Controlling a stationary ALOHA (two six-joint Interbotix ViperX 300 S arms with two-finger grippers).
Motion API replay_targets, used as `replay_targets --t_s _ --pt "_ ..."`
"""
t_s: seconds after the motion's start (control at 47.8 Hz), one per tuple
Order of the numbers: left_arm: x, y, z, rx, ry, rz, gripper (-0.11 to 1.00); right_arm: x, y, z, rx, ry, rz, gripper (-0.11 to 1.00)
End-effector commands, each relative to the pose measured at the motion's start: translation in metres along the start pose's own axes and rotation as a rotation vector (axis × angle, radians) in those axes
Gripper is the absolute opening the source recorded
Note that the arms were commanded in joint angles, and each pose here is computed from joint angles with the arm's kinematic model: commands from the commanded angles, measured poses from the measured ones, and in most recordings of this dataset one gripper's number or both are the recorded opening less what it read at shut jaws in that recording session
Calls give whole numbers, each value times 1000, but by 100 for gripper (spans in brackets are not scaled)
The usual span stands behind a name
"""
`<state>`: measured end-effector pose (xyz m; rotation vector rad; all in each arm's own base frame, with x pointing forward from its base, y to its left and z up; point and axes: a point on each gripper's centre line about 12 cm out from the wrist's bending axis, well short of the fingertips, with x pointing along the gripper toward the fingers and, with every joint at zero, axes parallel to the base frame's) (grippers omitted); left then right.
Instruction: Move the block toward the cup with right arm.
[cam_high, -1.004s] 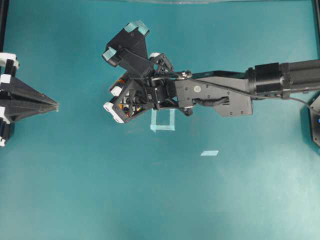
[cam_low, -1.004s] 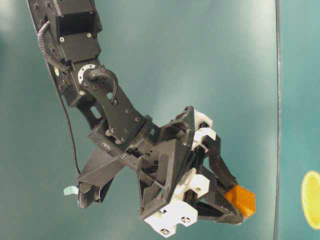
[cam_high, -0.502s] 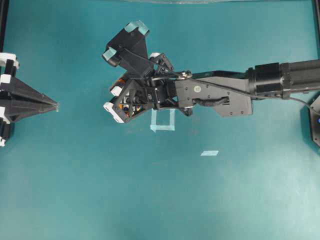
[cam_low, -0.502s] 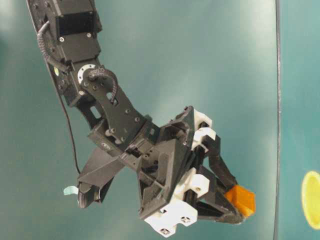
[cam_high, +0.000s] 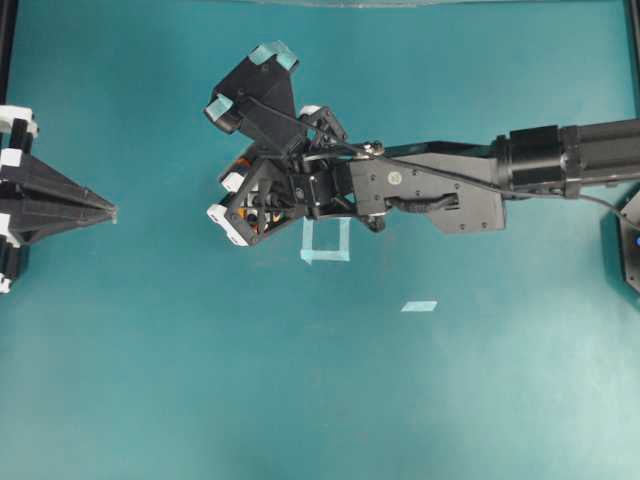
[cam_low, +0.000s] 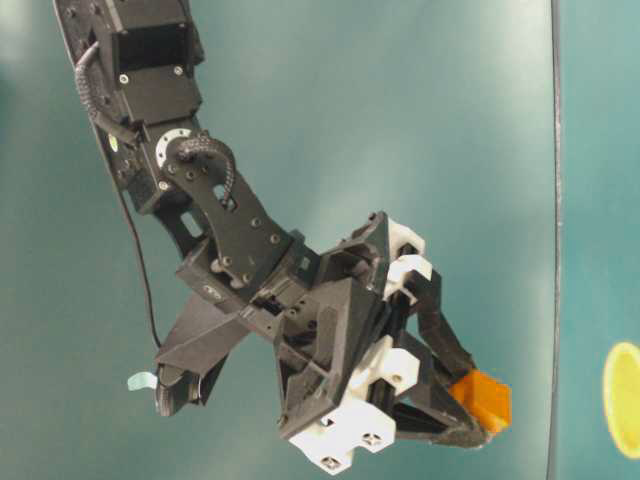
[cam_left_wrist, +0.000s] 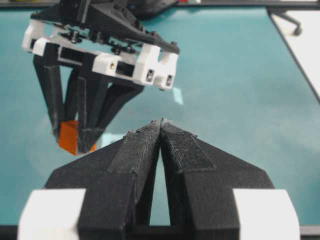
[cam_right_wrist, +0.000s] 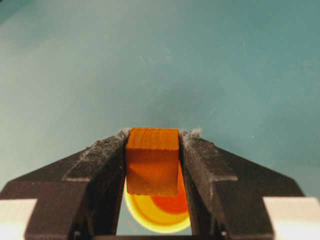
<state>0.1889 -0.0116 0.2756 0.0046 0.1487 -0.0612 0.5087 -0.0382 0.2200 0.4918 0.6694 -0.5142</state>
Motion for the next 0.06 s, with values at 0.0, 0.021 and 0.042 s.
replay_targets --t_s 0.0,0.021,0.042 --pt "1 -1 12 2 -29 -3 7 -14 6 18 11 -45 29 41" --pt "1 -1 12 3 -29 -3 7 -13 6 17 13 -43 29 41" --pt "1 -1 12 3 -29 -3 7 -14 6 17 12 -44 30 41"
